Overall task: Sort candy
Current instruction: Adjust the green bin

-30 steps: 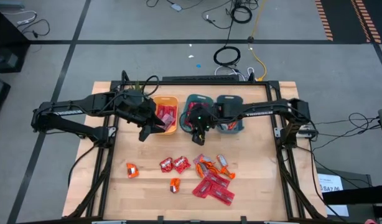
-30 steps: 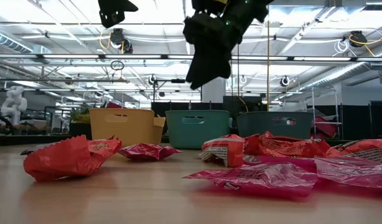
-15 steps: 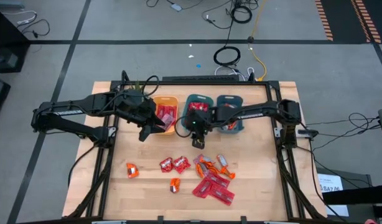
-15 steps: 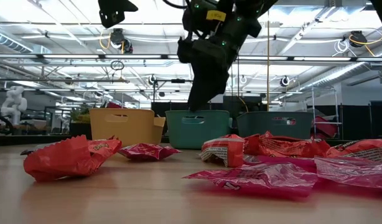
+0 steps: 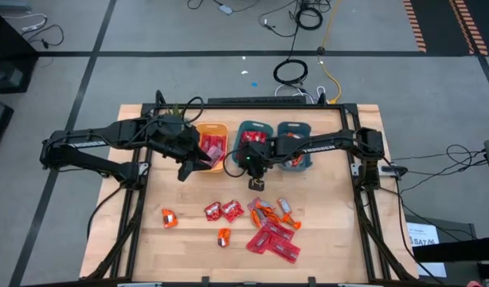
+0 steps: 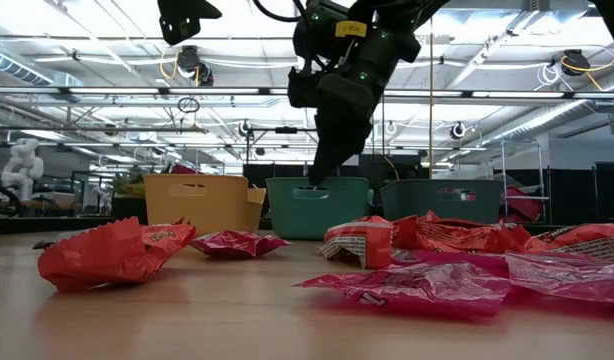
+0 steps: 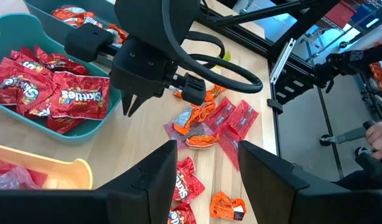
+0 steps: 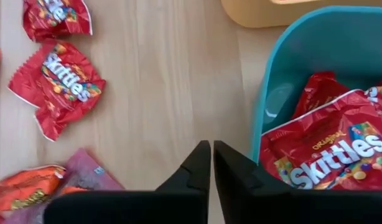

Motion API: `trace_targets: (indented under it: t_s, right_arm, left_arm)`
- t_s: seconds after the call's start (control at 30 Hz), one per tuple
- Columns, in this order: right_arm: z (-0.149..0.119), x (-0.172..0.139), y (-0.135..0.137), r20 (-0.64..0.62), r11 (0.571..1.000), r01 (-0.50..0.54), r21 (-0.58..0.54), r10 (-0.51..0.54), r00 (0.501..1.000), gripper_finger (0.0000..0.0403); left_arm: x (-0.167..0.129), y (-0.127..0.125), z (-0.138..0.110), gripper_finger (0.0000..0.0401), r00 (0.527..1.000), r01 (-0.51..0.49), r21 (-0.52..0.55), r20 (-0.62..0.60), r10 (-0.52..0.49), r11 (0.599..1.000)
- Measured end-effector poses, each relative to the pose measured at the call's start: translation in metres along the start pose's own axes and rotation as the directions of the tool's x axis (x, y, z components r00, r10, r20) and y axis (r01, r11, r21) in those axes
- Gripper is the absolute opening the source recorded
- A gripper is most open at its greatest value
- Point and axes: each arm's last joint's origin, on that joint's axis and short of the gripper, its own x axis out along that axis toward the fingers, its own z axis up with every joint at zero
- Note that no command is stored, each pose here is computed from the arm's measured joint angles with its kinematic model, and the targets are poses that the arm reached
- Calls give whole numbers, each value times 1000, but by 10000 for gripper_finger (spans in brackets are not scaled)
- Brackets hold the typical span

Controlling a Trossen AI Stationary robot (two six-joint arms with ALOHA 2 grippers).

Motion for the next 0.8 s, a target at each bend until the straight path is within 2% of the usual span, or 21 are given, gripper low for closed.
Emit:
trace_targets:
  t_s: [0.17, 0.3, 0.43, 0.57, 0.8]
  right_arm:
    - [3, -11, 6, 33, 999, -16, 37, 14, 999, 19]
    - [10, -24, 11, 111, 999, -27, 23, 24, 994, 21]
    - [16, -32, 11, 184, 998, -37, 56, 27, 983, 33]
    - [17, -33, 5, 187, 996, -30, 84, 14, 982, 65]
    - [16, -33, -1, 185, 996, 36, 86, -52, 981, 148]
  left_arm:
    - [0, 0, 0, 179, 1000, 0, 0, 0, 0, 1000]
    - [0, 0, 0, 179, 1000, 0, 0, 0, 0, 1000]
    - [0, 0, 0, 179, 1000, 0, 0, -1, 0, 1000]
    - [0, 0, 0, 179, 1000, 0, 0, 0, 0, 1000]
    - [0, 0, 0, 179, 1000, 0, 1, 0, 0, 1000]
